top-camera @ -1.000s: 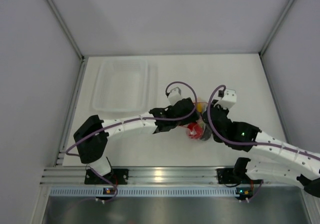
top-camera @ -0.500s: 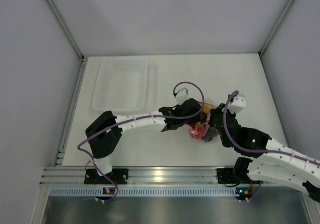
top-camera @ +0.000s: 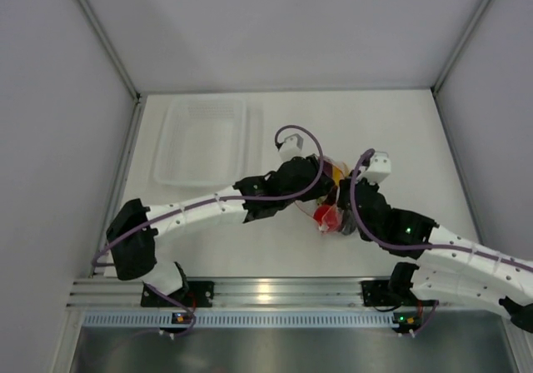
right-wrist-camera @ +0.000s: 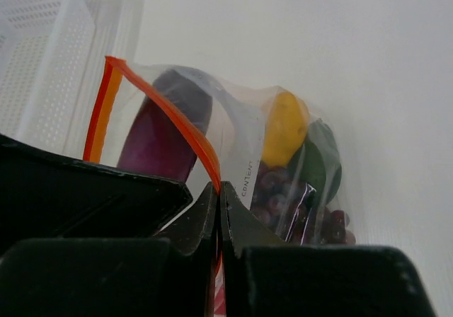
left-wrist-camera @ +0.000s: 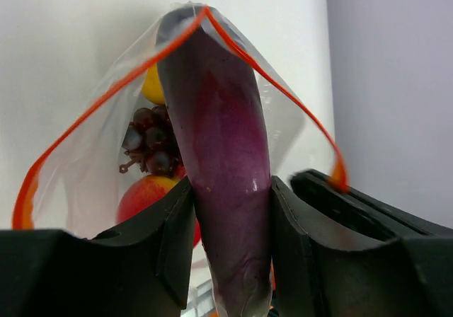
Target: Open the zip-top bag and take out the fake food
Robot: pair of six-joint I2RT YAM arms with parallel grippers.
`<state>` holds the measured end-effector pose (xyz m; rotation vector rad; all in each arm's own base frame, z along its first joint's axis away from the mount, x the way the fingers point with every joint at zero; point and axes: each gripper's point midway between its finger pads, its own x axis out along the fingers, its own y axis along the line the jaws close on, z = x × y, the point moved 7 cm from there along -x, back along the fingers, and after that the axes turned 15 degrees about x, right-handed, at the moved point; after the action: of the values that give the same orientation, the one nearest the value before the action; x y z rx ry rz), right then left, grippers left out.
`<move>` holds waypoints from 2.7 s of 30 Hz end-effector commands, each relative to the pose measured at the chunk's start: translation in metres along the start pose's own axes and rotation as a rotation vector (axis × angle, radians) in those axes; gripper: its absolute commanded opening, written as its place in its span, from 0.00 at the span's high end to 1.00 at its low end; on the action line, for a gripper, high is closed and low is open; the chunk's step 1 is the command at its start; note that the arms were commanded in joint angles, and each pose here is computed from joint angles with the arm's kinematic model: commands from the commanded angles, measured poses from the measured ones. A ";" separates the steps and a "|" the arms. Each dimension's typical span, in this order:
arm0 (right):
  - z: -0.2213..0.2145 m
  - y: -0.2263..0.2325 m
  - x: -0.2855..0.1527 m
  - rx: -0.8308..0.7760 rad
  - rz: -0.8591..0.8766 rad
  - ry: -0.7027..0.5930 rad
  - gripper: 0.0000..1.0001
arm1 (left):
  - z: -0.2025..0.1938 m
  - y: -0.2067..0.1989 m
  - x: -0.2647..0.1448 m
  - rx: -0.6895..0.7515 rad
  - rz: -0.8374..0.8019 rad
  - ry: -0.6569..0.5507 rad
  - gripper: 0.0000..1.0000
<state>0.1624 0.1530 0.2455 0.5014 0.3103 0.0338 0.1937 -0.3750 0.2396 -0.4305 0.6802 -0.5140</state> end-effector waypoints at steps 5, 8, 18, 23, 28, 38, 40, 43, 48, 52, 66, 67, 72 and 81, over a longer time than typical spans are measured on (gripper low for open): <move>-0.006 0.004 0.006 -0.015 -0.007 -0.018 1.00 | 0.023 -0.001 -0.036 0.087 -0.135 -0.048 1.00; 0.001 0.000 0.004 0.006 -0.041 -0.061 1.00 | 0.021 0.003 -0.047 0.158 -0.216 0.013 1.00; 0.029 -0.005 0.000 0.005 -0.072 -0.118 1.00 | 0.043 0.065 -0.102 0.355 -0.160 0.058 1.00; 0.037 -0.002 -0.003 -0.005 -0.068 -0.111 1.00 | 0.090 0.129 -0.109 0.265 0.189 -0.093 1.00; 0.033 0.011 -0.006 -0.018 0.033 -0.036 1.00 | 0.141 0.200 -0.094 0.118 0.484 -0.172 1.00; 0.025 0.039 -0.012 -0.044 0.267 0.090 1.00 | 0.192 0.334 -0.013 -0.130 0.658 -0.058 0.87; 0.025 0.040 -0.011 -0.049 0.267 0.095 1.00 | 0.197 0.345 -0.006 -0.127 0.680 -0.054 0.64; 0.025 0.040 -0.009 -0.056 0.256 0.100 1.00 | 0.198 0.346 -0.001 -0.131 0.656 -0.042 0.22; 0.028 0.043 -0.007 -0.035 0.265 0.112 1.00 | 0.205 0.334 -0.019 -0.130 0.648 -0.087 0.02; 0.033 0.046 -0.008 -0.004 0.268 0.106 1.00 | 0.213 0.293 -0.046 -0.122 0.468 -0.122 0.02; 0.038 0.057 0.008 0.319 0.281 0.084 1.00 | 0.099 0.022 -0.134 0.187 -0.174 -0.257 0.27; 0.041 0.058 0.008 0.354 0.294 0.088 1.00 | 0.095 0.016 -0.125 0.222 -0.119 -0.272 0.28; 0.051 0.055 0.003 0.363 0.287 0.077 1.00 | 0.049 -0.012 -0.100 0.288 -0.190 -0.154 0.48; 0.057 0.031 -0.007 0.253 0.254 0.113 1.00 | 0.009 -0.004 -0.040 0.370 -0.087 -0.071 0.64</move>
<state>0.1790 0.1608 0.2835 0.7764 0.4063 0.2202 0.1639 -0.3459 0.2590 -0.1027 0.5635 -0.7066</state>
